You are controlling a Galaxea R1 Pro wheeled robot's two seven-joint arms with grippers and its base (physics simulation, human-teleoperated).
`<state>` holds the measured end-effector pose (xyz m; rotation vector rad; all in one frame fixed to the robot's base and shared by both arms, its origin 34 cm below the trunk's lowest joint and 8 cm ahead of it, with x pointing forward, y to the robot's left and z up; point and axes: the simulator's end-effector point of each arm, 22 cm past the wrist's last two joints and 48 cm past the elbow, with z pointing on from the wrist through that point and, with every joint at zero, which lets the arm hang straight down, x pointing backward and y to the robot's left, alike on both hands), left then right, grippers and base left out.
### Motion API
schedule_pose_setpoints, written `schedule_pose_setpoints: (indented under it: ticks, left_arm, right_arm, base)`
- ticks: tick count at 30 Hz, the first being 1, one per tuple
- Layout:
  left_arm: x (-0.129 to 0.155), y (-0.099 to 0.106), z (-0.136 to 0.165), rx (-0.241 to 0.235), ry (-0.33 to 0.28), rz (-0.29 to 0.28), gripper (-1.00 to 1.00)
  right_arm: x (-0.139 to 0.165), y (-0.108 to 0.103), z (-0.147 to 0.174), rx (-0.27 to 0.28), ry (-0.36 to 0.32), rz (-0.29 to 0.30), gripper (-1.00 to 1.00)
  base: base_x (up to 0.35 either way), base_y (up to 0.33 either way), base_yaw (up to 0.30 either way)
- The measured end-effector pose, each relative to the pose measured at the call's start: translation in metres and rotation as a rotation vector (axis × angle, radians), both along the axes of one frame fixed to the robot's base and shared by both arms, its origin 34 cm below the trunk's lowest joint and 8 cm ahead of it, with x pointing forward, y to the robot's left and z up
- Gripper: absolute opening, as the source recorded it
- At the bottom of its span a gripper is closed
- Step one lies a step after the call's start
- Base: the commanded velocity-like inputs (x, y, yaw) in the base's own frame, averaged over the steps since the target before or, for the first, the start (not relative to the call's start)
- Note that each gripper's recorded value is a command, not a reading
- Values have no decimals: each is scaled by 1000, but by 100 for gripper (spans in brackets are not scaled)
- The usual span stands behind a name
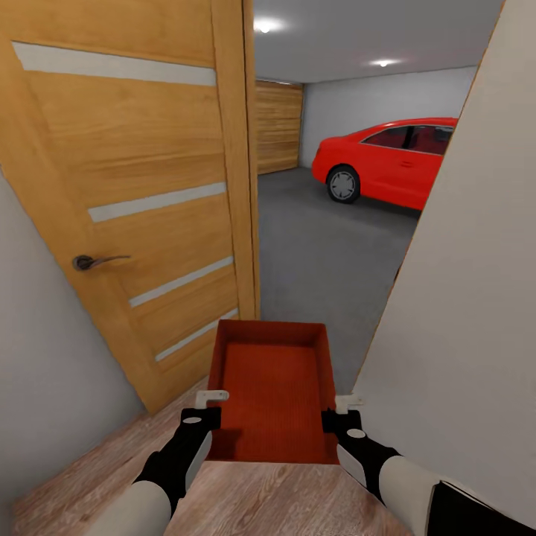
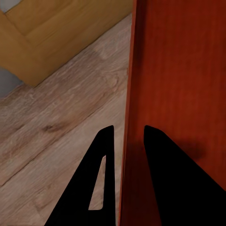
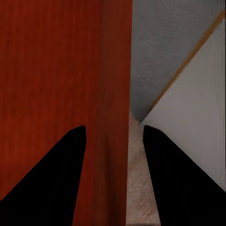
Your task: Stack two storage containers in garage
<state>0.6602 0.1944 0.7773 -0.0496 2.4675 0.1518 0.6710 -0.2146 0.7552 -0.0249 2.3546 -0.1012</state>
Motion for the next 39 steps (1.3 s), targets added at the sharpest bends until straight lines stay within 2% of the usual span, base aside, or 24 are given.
schedule_pose_setpoints:
  ticks: [10, 31, 39]
  left_arm:
    - [0, 0, 0, 0, 0, 0, -100]
    - [0, 0, 1, 0, -1, -1, -100]
    - [0, 0, 0, 0, -1, 0, -100]
  right_arm:
    - [0, 0, 0, 1, 0, 0, -100]
    - [0, 0, 1, 1, -1, 0, -100]
    - [0, 0, 0, 0, 0, 0, -100]
  base:
    - [21, 0, -249]
    - [307, 0, -12]
    - [13, 0, -223]
